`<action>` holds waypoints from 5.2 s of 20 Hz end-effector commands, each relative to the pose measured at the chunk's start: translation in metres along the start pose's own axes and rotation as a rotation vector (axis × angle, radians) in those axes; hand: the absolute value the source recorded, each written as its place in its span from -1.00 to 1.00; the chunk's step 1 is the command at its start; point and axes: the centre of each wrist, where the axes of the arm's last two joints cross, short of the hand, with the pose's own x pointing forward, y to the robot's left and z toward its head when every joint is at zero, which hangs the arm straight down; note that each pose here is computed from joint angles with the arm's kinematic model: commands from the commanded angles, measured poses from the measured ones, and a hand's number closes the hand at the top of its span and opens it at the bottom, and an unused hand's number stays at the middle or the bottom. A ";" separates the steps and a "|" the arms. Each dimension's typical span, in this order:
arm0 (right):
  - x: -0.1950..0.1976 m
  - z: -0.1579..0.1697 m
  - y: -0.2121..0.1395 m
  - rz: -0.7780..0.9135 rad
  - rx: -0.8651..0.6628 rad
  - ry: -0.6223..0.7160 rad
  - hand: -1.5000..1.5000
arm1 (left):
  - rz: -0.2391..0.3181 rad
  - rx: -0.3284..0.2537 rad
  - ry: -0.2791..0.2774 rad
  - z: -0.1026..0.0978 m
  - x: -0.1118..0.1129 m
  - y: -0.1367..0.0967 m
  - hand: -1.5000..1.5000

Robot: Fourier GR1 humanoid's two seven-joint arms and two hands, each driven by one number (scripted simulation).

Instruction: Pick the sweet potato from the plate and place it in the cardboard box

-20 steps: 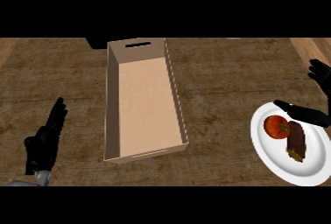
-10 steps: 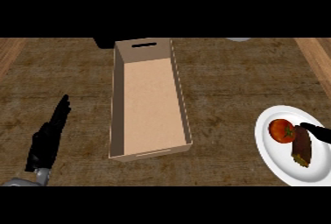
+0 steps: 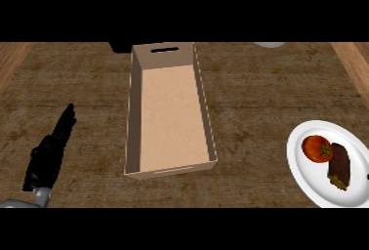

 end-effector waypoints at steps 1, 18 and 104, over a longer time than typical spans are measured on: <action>0.025 0.009 -0.010 0.164 0.205 0.099 -1.00 | 0.008 -0.012 0.006 -0.001 -0.001 0.000 0.00; 0.068 0.010 0.041 0.214 0.282 0.288 -1.00 | 0.009 0.008 0.005 0.010 0.012 0.002 0.00; 0.329 0.208 0.066 -0.260 -0.327 -0.378 1.00 | -0.006 -0.009 0.002 -0.012 0.009 -0.021 0.00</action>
